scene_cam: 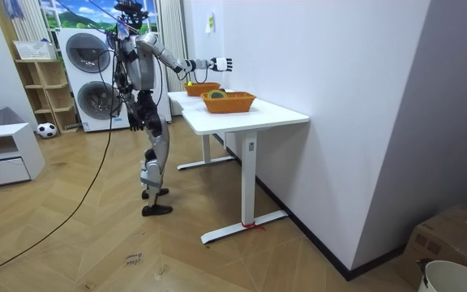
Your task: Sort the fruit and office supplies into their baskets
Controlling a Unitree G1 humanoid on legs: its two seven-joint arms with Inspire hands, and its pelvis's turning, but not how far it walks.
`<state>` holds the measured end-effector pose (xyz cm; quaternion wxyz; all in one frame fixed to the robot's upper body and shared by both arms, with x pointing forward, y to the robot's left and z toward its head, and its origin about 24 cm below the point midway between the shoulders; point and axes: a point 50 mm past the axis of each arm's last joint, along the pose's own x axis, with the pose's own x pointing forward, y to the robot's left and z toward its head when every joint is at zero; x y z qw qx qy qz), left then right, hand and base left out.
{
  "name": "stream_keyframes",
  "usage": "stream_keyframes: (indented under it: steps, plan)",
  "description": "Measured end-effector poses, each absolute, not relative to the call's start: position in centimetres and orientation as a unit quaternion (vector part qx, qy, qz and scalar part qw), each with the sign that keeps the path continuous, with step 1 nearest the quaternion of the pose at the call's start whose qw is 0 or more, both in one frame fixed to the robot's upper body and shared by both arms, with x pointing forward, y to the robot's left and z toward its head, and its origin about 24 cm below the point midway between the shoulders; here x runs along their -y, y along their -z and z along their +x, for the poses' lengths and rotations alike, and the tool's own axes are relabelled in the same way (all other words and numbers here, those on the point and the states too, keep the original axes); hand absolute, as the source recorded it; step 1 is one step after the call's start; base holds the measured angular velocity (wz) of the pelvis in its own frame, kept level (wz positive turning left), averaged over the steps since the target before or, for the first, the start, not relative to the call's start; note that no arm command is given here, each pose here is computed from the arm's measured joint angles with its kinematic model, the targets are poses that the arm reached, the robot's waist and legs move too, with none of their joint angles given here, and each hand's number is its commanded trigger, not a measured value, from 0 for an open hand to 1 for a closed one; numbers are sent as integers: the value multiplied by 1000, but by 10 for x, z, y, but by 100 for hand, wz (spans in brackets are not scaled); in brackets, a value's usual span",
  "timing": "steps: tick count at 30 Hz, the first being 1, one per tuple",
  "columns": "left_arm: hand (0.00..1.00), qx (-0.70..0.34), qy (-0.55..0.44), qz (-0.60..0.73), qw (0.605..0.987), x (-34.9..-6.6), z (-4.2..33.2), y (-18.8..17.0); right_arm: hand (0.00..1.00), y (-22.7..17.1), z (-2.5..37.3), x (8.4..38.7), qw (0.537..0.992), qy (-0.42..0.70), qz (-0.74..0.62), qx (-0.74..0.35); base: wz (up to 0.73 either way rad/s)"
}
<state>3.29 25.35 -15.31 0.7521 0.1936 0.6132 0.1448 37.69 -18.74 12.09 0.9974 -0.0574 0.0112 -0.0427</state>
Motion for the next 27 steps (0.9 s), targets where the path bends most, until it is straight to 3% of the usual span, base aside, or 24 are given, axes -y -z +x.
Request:
stream_keyframes:
  steps: [27]
  plan:
    - [0,-615,-135,196,752,-249,33,154,0,-90,370,196,994,41,-64,-74,-5]
